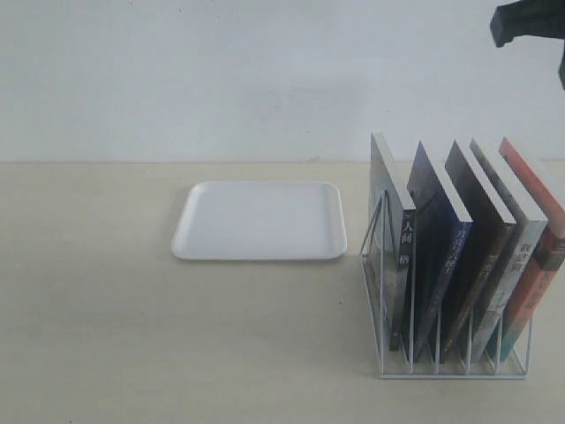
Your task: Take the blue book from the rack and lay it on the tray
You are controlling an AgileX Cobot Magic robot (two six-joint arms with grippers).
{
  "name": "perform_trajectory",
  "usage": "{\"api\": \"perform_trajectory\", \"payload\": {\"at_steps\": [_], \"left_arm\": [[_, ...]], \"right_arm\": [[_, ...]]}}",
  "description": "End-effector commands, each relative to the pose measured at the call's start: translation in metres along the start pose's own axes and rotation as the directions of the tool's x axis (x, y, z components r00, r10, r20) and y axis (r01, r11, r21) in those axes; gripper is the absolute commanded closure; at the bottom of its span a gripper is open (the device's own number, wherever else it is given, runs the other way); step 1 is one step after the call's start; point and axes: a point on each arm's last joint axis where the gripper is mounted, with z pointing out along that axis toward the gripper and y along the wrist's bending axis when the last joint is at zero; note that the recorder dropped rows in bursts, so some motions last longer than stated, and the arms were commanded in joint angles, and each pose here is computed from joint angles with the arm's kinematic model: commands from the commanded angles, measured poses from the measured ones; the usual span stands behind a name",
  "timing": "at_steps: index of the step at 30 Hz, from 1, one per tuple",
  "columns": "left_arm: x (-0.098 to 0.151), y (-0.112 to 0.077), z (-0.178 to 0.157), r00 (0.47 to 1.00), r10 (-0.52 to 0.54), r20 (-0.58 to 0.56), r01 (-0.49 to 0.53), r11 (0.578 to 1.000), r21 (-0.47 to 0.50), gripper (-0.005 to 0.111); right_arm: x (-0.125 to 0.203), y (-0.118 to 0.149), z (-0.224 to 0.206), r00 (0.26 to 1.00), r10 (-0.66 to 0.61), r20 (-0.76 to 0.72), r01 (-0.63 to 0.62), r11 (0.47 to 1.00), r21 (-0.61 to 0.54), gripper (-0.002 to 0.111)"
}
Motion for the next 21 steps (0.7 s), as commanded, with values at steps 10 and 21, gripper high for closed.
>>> {"api": "perform_trajectory", "payload": {"at_steps": [10, 21], "left_arm": [[0.001, 0.0, 0.0, 1.0, 0.006, 0.004, -0.006, 1.0, 0.008, 0.101], [0.001, 0.0, 0.0, 1.0, 0.006, 0.004, -0.006, 1.0, 0.008, 0.101]], "right_arm": [[0.032, -0.02, 0.04, 0.98, -0.077, -0.184, 0.083, 0.996, 0.022, 0.108], [0.031, -0.008, 0.039, 0.985, -0.028, -0.171, 0.012, 0.995, -0.095, 0.066]]}}
